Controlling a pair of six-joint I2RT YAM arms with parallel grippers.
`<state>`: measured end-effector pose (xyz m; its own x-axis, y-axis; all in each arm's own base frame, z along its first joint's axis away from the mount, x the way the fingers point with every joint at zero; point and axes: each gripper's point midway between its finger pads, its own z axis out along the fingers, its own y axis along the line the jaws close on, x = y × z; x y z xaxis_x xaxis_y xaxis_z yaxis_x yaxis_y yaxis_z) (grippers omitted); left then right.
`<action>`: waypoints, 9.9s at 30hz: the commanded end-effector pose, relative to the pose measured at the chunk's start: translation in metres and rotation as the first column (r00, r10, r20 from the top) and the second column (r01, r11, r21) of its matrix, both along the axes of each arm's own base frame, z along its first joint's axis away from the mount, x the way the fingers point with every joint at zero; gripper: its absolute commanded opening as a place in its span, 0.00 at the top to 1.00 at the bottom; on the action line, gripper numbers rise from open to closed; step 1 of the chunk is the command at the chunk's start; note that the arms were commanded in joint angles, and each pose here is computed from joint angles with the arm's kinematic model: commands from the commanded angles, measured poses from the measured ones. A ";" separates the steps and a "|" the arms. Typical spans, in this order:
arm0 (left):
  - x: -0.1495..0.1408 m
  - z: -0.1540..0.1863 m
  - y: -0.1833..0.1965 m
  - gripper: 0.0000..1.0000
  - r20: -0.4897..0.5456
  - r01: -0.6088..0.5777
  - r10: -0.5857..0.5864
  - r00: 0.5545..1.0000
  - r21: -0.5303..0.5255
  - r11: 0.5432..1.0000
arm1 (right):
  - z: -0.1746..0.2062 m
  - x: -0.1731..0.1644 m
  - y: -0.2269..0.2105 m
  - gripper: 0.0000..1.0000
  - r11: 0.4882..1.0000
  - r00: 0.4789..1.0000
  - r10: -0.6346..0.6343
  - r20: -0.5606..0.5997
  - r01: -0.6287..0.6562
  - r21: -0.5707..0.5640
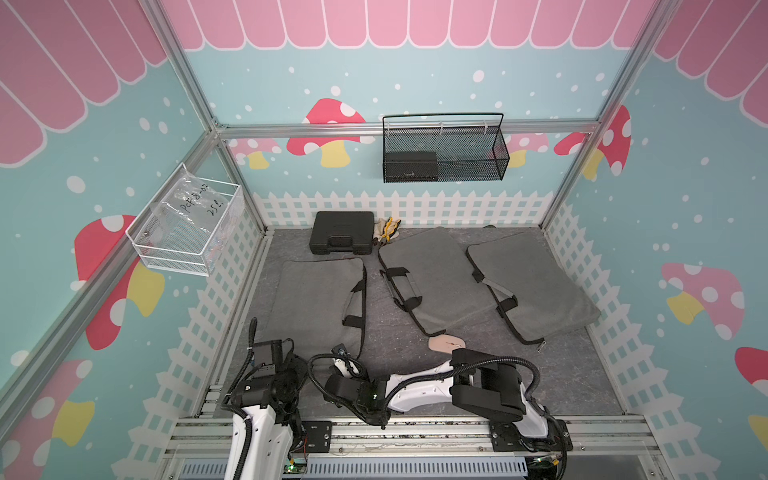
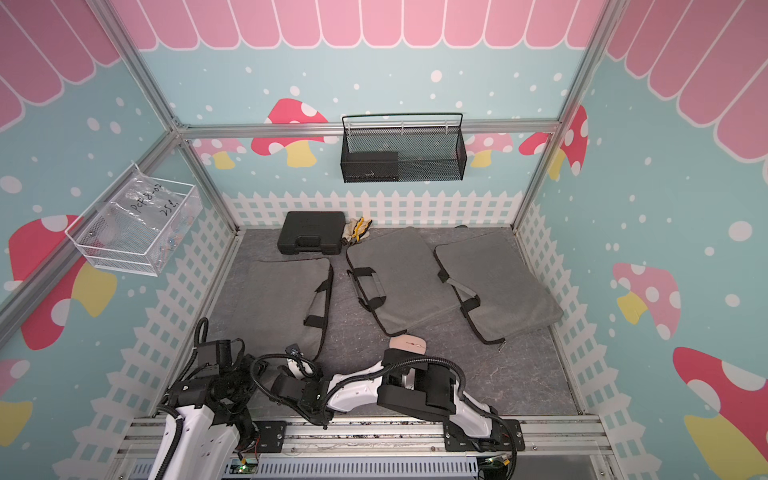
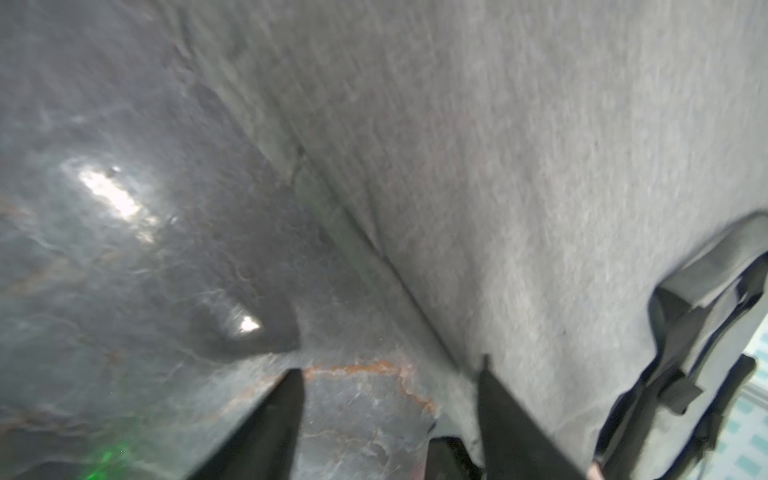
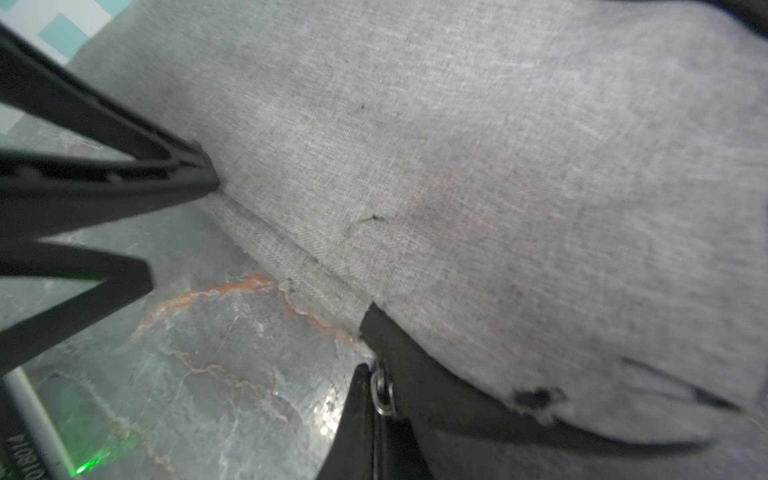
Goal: Put the mouse into the laptop bag
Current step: Zip the zipper on the zippered laptop bag.
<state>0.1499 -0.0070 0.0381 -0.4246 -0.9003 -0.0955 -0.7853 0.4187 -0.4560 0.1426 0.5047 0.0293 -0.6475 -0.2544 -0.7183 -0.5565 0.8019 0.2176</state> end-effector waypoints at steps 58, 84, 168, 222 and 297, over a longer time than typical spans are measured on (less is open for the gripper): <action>0.016 0.007 0.010 1.00 0.049 -0.025 0.023 0.999 0.038 0.999 | -0.021 -0.017 -0.113 1.00 0.997 0.997 0.051 -0.052 -0.054 -0.062; 0.012 0.017 0.016 1.00 0.040 -0.039 0.036 0.999 0.070 0.997 | -0.040 -0.006 -0.155 1.00 0.982 1.000 0.009 -0.012 -0.011 -0.189; 0.001 0.024 -0.036 0.25 0.205 0.063 -0.023 0.978 -0.189 0.980 | 0.025 -0.032 -0.057 1.00 0.977 0.975 0.206 -0.082 -0.200 0.071; -0.003 0.016 -0.021 0.23 0.120 0.017 -0.004 0.993 -0.110 0.994 | -0.003 -0.049 -0.058 0.74 0.989 0.989 0.149 -0.023 -0.149 0.003; 0.019 -0.017 -0.085 0.33 0.170 0.136 -0.135 0.976 0.006 0.991 | -0.039 -0.001 -0.133 0.78 0.937 0.981 -0.192 0.009 0.186 -0.295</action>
<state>0.1747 -0.1047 0.0330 -0.5521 -0.8202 -0.1497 -0.5932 0.5126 -0.6207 0.1452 0.3959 0.0200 -0.6846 -0.2542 -0.6831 -0.4048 0.9120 0.0664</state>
